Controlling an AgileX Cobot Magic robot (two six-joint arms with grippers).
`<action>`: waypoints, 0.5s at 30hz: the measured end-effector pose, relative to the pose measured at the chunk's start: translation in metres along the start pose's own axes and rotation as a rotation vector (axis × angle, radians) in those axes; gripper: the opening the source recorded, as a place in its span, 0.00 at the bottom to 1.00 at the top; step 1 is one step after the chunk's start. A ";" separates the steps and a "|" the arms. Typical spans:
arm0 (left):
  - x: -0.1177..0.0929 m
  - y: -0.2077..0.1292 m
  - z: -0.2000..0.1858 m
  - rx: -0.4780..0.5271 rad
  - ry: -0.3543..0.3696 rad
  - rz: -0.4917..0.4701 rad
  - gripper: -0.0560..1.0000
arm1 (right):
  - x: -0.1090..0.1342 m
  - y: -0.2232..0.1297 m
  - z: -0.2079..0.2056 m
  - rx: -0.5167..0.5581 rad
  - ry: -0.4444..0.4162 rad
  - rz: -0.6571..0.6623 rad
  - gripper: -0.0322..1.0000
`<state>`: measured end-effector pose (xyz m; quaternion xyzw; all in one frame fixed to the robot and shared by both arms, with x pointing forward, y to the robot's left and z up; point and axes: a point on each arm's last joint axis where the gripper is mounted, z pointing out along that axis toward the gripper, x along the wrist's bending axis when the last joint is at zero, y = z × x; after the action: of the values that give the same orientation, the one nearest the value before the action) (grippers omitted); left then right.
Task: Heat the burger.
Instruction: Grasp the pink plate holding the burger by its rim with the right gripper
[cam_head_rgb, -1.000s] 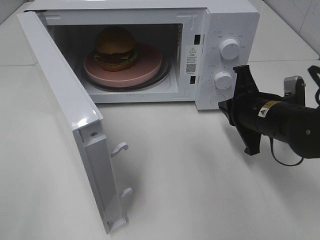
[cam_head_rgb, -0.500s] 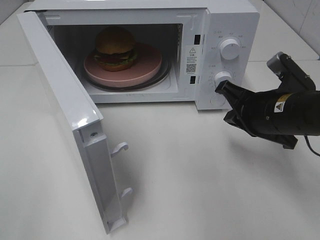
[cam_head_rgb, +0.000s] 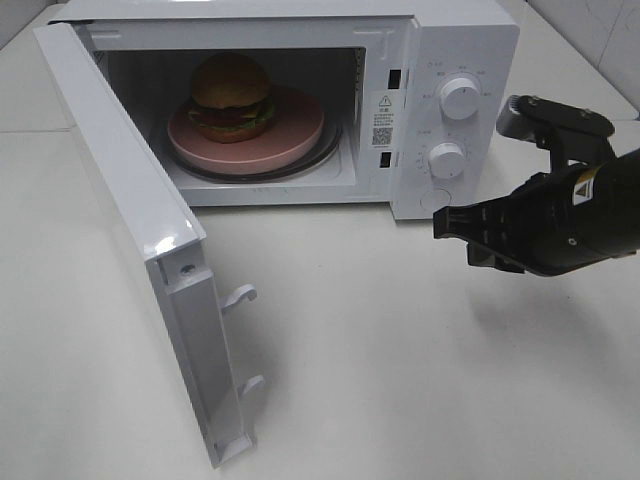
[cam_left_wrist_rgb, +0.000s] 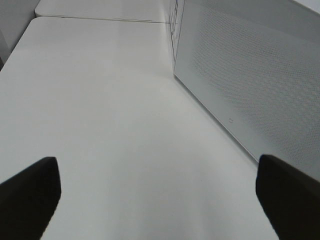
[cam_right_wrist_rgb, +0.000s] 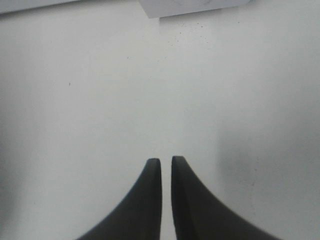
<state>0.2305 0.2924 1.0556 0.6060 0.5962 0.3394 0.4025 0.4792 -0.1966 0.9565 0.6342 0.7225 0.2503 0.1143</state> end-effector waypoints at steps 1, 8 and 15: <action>0.000 0.000 0.000 0.000 0.000 0.000 0.98 | 0.001 0.002 -0.002 0.015 -0.003 -0.041 0.07; 0.000 0.000 0.000 0.000 0.000 0.000 0.98 | 0.002 0.017 -0.013 0.099 -0.030 -0.466 0.09; 0.000 0.000 0.000 0.000 0.000 0.000 0.98 | -0.003 0.019 -0.016 0.174 -0.047 -1.047 0.20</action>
<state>0.2305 0.2924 1.0556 0.6060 0.5962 0.3394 0.4025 0.4881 -0.2013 0.9795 0.2011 0.9578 0.0846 0.1872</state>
